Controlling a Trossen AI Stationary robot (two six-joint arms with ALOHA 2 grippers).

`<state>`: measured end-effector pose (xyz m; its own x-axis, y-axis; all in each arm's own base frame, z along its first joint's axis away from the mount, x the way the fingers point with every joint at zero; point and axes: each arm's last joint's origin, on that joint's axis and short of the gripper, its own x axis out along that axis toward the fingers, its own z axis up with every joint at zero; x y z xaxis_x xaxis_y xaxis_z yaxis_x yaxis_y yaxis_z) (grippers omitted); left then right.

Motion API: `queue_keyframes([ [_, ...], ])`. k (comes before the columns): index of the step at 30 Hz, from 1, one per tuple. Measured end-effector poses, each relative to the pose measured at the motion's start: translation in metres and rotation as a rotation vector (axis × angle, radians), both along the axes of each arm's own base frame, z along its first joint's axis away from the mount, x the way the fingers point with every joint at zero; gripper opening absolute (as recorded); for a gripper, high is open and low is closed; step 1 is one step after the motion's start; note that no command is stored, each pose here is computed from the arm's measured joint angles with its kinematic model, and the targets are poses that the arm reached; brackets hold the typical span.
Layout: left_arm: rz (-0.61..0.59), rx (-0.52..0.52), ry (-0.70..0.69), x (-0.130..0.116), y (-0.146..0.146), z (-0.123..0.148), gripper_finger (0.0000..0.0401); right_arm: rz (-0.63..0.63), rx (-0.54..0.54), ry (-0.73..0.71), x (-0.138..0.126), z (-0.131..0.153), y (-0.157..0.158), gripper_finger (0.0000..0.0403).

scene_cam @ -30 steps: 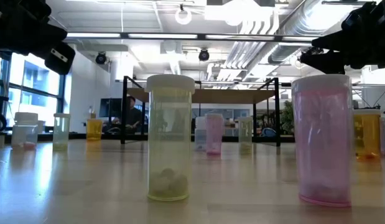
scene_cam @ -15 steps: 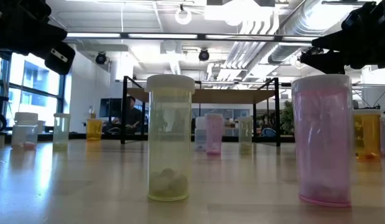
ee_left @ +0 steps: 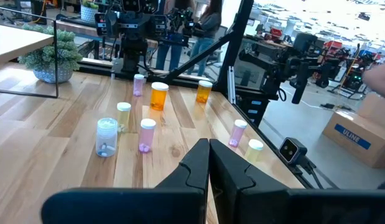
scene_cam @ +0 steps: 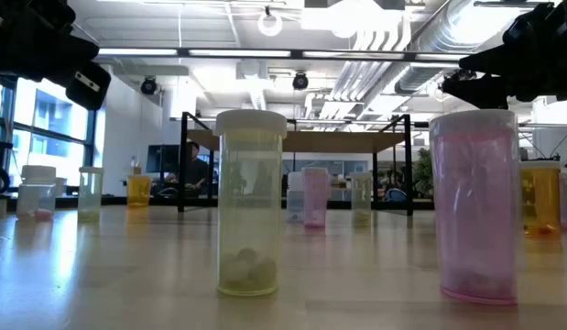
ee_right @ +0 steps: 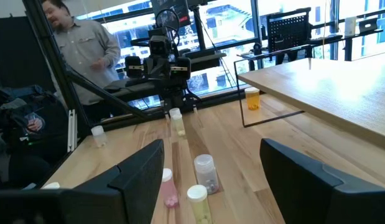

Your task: Pick and place medicine bottles onto shelf by color

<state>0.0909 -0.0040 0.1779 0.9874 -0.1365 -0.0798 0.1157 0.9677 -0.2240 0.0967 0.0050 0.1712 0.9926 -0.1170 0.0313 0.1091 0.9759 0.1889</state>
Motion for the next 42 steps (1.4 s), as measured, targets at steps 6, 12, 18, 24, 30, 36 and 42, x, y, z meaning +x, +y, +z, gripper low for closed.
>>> queue_keyframes([
  [6, 0.000, 0.000, 0.000, 0.0000, 0.0000, 0.0000, 0.0001, 0.000, 0.000, 0.001, 0.0000, -0.0001, 0.0000, 0.0257],
  [12, 0.000, 0.000, 0.000, 0.0000, 0.0000, 0.0000, 0.0001, 0.000, 0.000, 0.000, 0.0000, 0.0000, 0.0000, 0.0257],
  [18, 0.000, 0.000, 0.000, 0.0000, 0.0000, 0.0000, 0.0001, -0.025, -0.016, 0.002, -0.0001, 0.0001, -0.0008, 0.0257],
  [24, 0.000, 0.000, 0.000, 0.0000, 0.0000, 0.0000, 0.0001, -0.062, -0.306, 0.040, -0.0001, 0.0004, -0.0022, 0.0257],
  [30, 0.000, 0.000, 0.000, 0.0000, 0.0000, 0.0000, 0.0001, -0.062, -0.309, 0.040, -0.0001, 0.0004, -0.0023, 0.0257],
  [36, 0.000, 0.000, 0.000, 0.0000, 0.0000, 0.0000, 0.0001, -0.062, -0.309, 0.040, -0.0001, 0.0005, -0.0022, 0.0257],
  [42, 0.000, 0.000, 0.000, 0.0000, 0.0000, 0.0000, 0.0001, -0.061, -0.309, 0.040, -0.0001, 0.0005, -0.0022, 0.0257],
])
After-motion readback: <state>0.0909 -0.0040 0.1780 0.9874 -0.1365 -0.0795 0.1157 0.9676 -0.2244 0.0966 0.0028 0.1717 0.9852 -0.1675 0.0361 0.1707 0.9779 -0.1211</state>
